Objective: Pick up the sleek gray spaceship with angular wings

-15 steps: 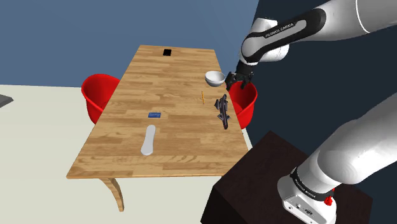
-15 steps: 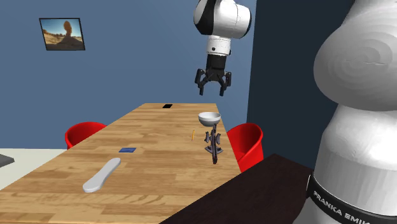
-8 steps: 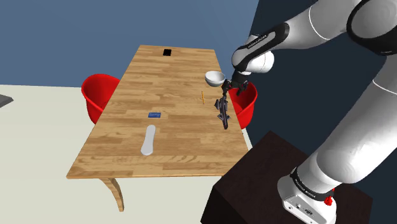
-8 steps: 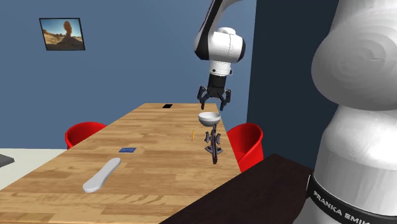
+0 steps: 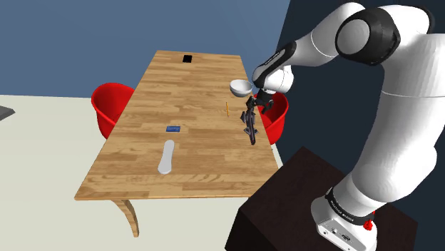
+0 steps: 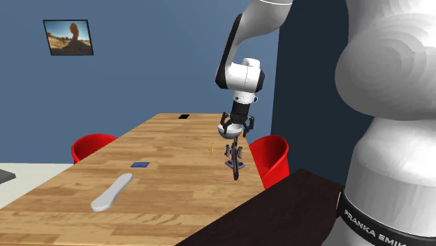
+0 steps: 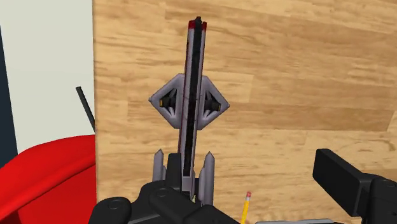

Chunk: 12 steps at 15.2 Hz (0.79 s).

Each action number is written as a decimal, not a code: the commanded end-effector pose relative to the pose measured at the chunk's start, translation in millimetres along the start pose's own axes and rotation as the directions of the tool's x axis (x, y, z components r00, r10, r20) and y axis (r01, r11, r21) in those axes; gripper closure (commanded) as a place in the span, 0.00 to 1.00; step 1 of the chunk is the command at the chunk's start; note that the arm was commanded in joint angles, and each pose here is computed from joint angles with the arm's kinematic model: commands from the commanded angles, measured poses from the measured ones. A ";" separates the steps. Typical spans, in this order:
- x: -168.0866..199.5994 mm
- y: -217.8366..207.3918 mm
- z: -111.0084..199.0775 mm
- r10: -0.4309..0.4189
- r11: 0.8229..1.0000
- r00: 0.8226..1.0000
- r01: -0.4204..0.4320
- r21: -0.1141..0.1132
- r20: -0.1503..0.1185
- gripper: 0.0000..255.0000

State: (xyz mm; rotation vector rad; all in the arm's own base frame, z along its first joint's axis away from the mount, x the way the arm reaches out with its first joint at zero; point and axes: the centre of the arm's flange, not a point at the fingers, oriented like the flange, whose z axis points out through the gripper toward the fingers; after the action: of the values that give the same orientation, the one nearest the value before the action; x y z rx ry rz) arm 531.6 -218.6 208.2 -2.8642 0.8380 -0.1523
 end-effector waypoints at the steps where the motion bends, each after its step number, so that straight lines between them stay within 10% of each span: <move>1: 13.1 11.9 22.8 0.033 0.999 0.999 -0.033 0.009 -0.001 0.00; 12: 36.7 40.4 100.7 0.102 0.994 0.995 -0.102 0.028 -0.001 0.00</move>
State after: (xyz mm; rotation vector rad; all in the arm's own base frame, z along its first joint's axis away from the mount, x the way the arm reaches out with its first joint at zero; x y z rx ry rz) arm 556.2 -259.5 110.9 -2.7881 0.9717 -0.1534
